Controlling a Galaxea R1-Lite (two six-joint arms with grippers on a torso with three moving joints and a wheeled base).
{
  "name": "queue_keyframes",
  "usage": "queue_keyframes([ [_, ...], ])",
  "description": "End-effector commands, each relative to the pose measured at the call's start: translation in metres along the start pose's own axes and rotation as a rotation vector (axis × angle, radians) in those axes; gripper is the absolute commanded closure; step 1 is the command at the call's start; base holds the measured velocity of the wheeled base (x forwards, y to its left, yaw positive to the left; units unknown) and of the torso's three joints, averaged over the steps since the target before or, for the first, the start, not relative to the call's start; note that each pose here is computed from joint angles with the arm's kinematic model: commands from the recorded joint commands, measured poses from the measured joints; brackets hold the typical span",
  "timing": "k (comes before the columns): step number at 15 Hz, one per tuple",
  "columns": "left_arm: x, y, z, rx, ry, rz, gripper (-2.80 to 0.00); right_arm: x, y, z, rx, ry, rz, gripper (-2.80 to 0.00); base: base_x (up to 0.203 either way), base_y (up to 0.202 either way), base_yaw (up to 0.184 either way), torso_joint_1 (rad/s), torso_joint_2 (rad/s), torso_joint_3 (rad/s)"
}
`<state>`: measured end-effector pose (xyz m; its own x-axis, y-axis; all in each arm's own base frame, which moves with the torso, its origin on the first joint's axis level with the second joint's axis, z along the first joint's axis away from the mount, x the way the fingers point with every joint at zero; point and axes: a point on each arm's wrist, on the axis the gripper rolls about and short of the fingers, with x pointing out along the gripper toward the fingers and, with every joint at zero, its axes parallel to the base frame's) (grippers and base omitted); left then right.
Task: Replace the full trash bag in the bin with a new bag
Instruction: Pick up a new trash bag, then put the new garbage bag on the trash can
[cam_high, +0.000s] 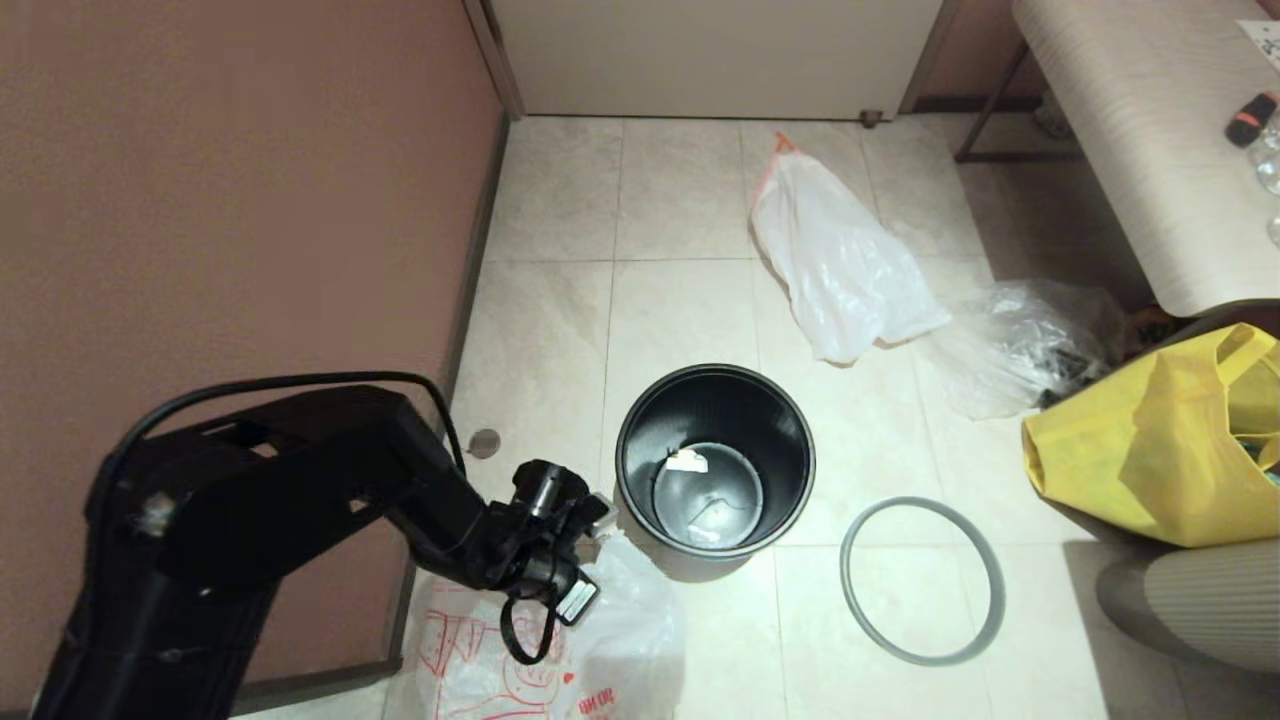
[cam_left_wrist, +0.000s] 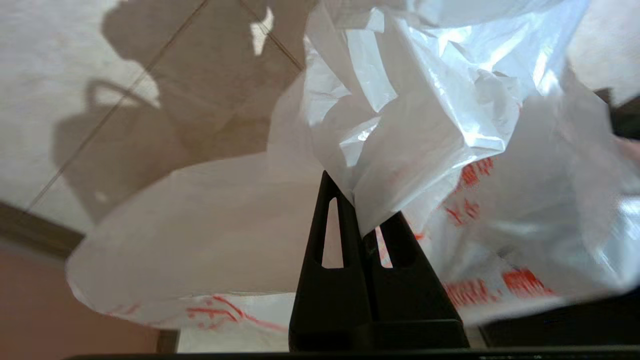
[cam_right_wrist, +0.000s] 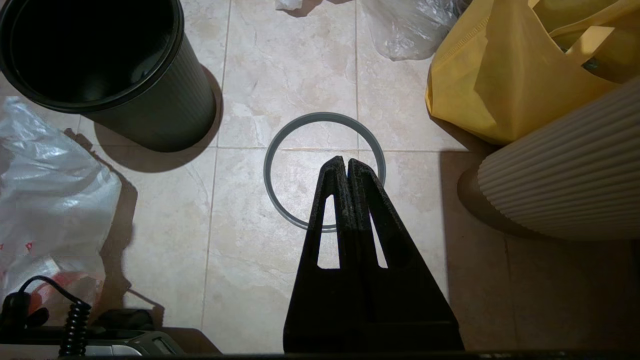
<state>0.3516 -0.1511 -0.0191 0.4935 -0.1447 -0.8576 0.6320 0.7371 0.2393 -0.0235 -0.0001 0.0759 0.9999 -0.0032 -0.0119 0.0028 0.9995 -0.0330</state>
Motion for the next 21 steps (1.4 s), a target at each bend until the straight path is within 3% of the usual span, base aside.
queue_keyframes([
  [1,-0.058,0.002,0.010,0.002,-0.093,0.028,0.00,0.000,0.000,0.000,-0.001,0.002,0.000,0.00,0.000,0.000,0.000,0.000,0.00,0.000],
  [4,-0.131,-0.011,-0.001,0.002,-0.102,0.007,0.00,0.000,0.000,0.000,-0.001,0.002,0.000,0.00,0.000,0.000,0.000,0.000,0.00,0.000],
  [6,-0.181,-0.022,-0.013,-0.037,-0.117,-0.009,0.00,0.000,0.000,0.000,-0.001,0.002,0.000,0.00,0.000,0.000,0.000,0.000,0.00,0.000],
  [8,-0.225,-0.035,-0.025,-0.066,-0.181,-0.006,0.00,0.000,0.000,0.000,-0.001,0.002,0.000,0.00,0.000,0.000,0.000,0.000,0.00,0.000],
  [10,-0.255,-0.052,-0.026,-0.043,-0.256,0.004,0.00,0.000,0.000,0.000,-0.001,0.002,0.000,0.00,0.000,0.000,0.000,0.000,0.00,0.000],
  [14,-0.299,-0.074,0.038,-0.120,-0.479,0.022,0.00,0.000,0.000,0.000,-0.001,0.002,0.000,0.00,0.000,0.000,0.000,0.000,0.00,0.000],
  [18,-0.275,-0.097,0.106,-0.124,-0.505,0.021,0.00,0.000,0.000,0.000,-0.001,0.002,0.000,0.00,0.000,0.000,0.000,0.000,0.00,0.000],
  [21,-0.212,-0.114,0.142,-0.106,-0.435,-0.015,0.00,0.000,0.000,0.000,-0.001,0.002,0.000,0.00,0.000,0.000,0.000,0.000,0.00,0.000],
])
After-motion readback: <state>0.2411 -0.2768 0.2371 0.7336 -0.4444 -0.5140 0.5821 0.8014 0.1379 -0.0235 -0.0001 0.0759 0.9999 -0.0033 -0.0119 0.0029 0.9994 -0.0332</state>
